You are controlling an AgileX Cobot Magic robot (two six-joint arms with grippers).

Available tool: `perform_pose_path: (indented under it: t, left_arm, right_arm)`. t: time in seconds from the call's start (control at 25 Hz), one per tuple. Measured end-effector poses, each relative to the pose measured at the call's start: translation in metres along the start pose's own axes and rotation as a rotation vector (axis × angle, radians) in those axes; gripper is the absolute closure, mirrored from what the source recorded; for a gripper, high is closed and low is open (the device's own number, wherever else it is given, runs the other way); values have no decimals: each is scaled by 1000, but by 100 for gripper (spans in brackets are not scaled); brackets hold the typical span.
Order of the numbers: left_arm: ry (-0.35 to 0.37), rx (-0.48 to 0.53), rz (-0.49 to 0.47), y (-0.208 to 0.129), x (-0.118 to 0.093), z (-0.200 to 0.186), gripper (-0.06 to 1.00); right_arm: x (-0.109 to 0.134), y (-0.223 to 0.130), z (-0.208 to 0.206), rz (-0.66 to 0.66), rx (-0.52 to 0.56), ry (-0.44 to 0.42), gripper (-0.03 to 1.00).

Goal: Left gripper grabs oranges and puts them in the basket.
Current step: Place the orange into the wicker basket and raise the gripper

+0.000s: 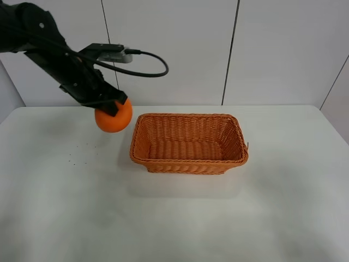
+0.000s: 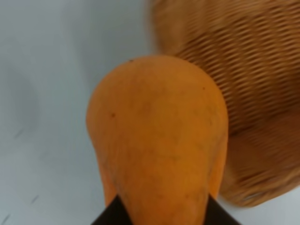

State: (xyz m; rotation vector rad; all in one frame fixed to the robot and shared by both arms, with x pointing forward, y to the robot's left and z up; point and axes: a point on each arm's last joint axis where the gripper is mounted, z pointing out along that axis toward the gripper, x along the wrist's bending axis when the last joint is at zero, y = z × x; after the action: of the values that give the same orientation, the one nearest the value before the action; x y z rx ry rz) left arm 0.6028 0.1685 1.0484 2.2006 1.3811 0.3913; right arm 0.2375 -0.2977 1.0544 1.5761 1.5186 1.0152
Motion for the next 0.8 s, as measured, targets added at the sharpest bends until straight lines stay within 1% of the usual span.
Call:
perform_pose_path:
  t: [0.2, 0.28, 0.44, 0.52, 0.64, 0.8]
  left_arm:
    - [-57, -45, 47, 41, -36, 8, 73]
    - [-83, -49, 77, 53, -54, 18, 73]
    - [-129, -48, 135, 67, -89, 40, 73]
    - [-147, -30, 147, 68, -105, 59, 73]
    - [-164, 3, 152, 66, -120, 85, 73]
    - [-168, 55, 147, 59, -126, 121, 73]
  right_arm:
    - [0, 0, 0, 0, 0, 0, 27]
    - [0, 0, 0, 0, 0, 0, 27]
    - [0, 0, 0, 0, 0, 0, 27]
    - [0, 0, 0, 0, 0, 0, 27]
    - [0, 0, 0, 0, 0, 0, 27]
    - [0, 0, 0, 0, 0, 0, 27]
